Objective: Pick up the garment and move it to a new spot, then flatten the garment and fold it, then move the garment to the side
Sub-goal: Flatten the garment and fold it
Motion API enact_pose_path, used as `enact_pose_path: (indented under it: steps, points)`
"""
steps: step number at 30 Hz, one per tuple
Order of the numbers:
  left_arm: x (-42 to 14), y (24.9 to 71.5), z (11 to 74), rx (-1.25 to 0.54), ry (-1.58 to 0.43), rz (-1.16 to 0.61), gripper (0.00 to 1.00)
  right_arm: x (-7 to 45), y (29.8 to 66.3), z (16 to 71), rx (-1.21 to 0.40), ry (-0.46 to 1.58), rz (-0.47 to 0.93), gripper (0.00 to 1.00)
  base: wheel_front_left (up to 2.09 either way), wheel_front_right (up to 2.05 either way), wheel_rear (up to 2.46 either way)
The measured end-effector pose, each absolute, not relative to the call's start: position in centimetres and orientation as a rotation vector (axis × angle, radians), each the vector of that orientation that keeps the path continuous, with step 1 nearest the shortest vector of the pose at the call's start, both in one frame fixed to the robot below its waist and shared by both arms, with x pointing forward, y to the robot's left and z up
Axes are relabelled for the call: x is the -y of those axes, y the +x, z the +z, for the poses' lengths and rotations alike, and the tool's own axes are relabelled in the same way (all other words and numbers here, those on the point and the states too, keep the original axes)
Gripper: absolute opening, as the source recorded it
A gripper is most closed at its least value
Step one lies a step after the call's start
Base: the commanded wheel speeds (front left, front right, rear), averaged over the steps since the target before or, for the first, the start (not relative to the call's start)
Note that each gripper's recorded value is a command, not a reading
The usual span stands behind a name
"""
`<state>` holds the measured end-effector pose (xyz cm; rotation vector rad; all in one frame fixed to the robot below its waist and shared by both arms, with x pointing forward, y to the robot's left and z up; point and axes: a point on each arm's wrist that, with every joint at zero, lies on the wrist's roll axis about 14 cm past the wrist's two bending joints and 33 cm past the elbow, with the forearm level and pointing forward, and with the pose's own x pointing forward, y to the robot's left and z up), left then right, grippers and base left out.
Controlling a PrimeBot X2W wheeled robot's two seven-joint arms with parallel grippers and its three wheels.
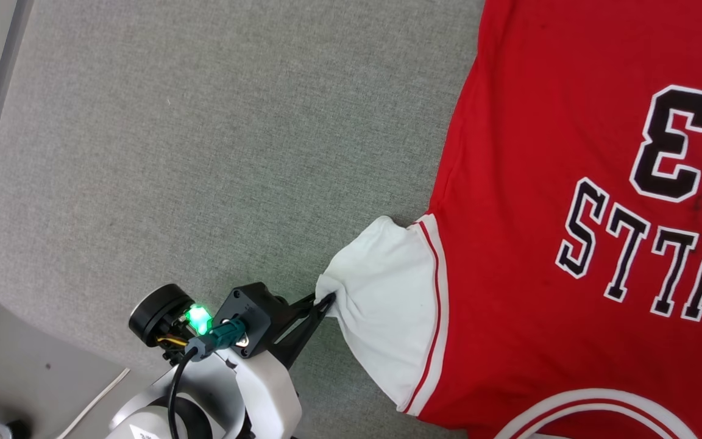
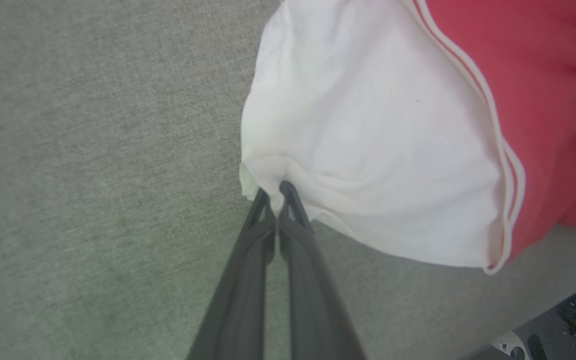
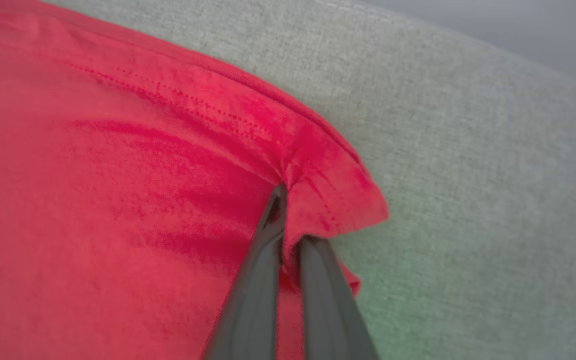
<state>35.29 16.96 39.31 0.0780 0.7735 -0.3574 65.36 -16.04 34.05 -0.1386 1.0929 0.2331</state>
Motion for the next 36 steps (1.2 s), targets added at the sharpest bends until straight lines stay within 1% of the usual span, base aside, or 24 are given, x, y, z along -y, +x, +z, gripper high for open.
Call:
enact_pose_path:
  steps: [5,9,15,26,36]
  points:
    - [-16.9,35.4,40.0,-0.751,0.085,-0.365,0.0,17.7,63.0,34.6,-1.107,-0.145,0.214,0.0,0.0,0.0,0.0]
    - [-16.8,35.2,40.7,-0.732,0.088,-0.374,0.0,19.0,60.2,35.2,-1.123,-0.15,0.207,0.0,0.0,0.0,0.0]
    - [-16.2,34.7,41.7,-0.703,0.08,-0.389,0.0,21.0,55.1,36.3,-1.139,-0.138,0.202,0.0,0.0,0.0,0.0]
    - [-14.5,33.4,43.2,-0.654,0.075,-0.437,0.0,23.8,45.4,38.0,-1.111,-0.105,0.207,0.0,0.0,0.0,0.0]
    - [-13.2,32.3,44.9,-0.595,0.059,-0.458,0.0,25.9,37.9,38.1,-1.112,-0.006,0.167,0.0,0.0,0.0,0.0]
